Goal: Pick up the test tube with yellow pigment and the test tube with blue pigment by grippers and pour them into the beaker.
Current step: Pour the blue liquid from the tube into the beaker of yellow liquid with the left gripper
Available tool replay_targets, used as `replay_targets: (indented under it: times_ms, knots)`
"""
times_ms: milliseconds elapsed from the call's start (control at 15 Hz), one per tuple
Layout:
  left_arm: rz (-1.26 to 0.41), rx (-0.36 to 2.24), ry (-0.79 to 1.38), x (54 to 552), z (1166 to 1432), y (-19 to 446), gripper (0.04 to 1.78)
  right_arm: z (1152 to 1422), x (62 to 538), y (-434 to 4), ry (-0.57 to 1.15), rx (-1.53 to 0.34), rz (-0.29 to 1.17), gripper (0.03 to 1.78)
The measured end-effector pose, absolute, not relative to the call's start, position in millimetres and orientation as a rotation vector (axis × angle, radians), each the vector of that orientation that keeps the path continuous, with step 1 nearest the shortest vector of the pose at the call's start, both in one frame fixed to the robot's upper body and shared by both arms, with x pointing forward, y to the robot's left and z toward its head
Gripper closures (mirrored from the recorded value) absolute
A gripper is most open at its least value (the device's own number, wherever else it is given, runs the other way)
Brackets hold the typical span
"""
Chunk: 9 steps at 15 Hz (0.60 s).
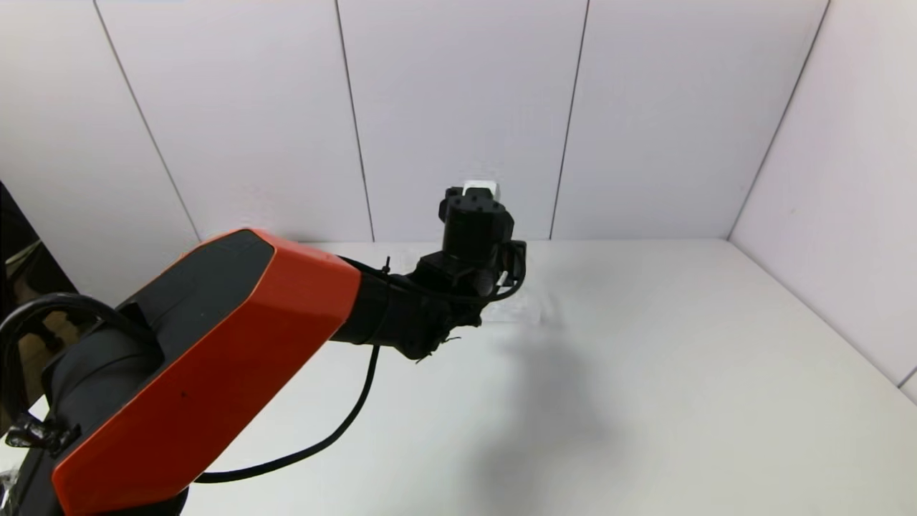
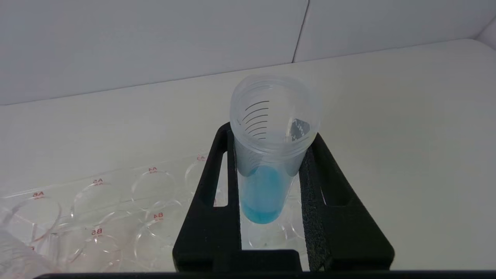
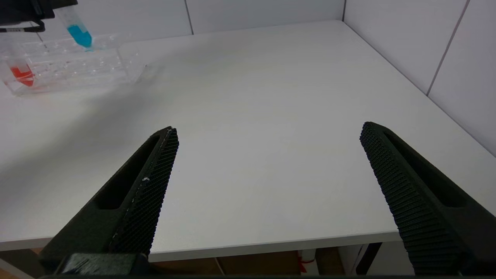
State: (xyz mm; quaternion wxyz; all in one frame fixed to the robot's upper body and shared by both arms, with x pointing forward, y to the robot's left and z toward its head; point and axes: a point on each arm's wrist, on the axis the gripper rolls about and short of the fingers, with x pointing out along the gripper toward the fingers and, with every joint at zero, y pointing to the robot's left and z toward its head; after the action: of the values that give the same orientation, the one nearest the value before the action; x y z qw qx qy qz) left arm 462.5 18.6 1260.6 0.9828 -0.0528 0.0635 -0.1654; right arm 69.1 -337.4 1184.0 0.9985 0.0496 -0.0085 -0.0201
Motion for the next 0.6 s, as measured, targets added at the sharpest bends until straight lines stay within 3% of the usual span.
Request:
replay_targets:
  times_ms: [600]
  knots:
    - [-0.341,-0.103,0.111,459.1,1280.8,17.0,1.37,1184.0,69.1,-337.3,-0.017,0.100,-0.041,0.10]
